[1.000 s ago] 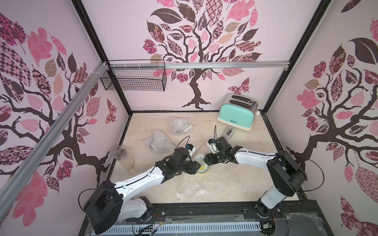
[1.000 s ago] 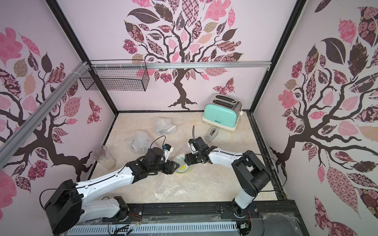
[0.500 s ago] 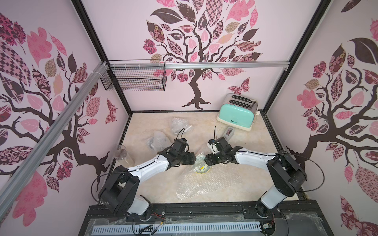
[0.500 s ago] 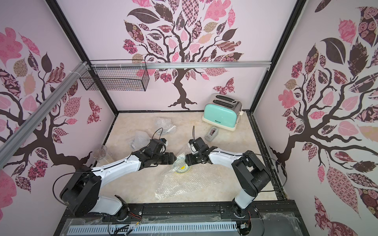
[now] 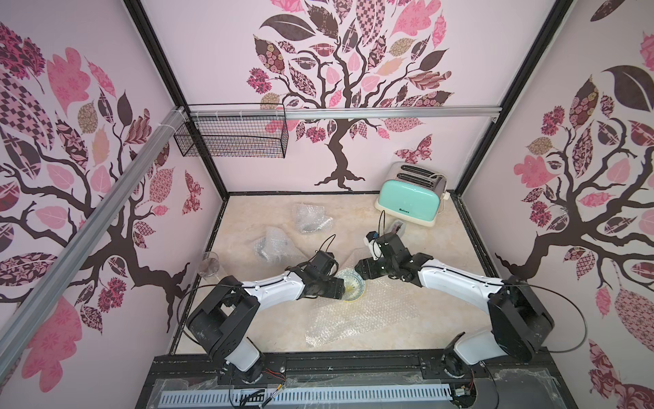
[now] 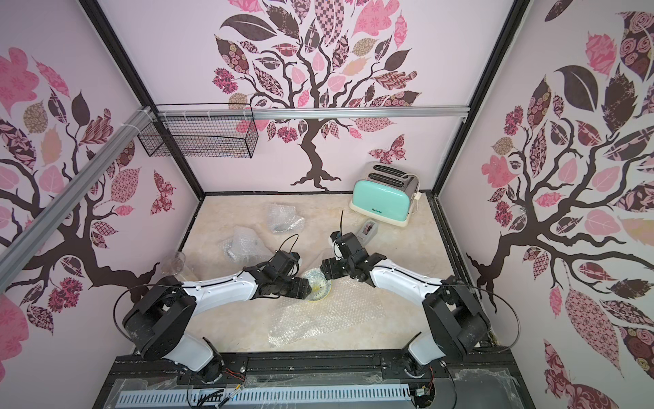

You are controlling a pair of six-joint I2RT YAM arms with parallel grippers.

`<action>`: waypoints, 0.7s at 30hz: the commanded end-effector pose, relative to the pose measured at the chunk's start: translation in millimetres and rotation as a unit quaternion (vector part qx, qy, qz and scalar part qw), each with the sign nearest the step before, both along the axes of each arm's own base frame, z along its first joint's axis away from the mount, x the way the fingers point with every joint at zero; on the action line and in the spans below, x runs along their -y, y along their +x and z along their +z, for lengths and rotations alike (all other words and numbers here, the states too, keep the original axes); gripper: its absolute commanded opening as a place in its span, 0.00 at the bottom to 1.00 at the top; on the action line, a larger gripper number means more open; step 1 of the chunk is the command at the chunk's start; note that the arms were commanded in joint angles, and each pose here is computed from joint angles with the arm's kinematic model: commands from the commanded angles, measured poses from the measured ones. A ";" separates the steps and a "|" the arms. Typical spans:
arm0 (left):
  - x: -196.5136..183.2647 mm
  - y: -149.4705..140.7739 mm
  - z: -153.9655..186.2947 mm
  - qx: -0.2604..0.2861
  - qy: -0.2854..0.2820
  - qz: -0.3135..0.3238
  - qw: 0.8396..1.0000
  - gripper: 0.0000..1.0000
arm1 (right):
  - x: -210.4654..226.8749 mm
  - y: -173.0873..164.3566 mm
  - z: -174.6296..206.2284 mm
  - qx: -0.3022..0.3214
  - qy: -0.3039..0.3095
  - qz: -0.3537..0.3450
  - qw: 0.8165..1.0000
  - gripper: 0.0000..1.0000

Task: Wrap bowls in bubble wrap
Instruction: Wrap the bowl in bubble wrap.

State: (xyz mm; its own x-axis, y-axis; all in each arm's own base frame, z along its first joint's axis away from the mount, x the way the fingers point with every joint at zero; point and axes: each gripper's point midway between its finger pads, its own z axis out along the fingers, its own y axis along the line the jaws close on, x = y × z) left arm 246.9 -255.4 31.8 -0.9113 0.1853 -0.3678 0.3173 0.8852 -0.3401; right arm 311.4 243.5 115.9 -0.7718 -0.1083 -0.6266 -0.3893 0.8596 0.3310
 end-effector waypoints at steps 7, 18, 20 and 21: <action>1.4 6.0 -3.4 0.009 0.024 -0.008 1.000 0.79 | 79.9 48.7 6.7 0.056 0.008 -0.181 0.982 0.79; 0.5 8.7 -9.7 0.005 0.043 -0.008 0.999 0.77 | 85.9 82.0 -45.8 -0.028 0.022 -0.175 0.984 0.70; 0.3 8.7 -12.1 0.003 0.047 -0.007 0.999 0.77 | 79.1 84.9 -53.0 -0.041 0.027 -0.159 0.986 0.73; 0.6 8.9 -12.9 0.003 0.048 -0.008 0.999 0.77 | 77.2 86.5 -57.0 -0.049 0.025 -0.154 0.986 0.75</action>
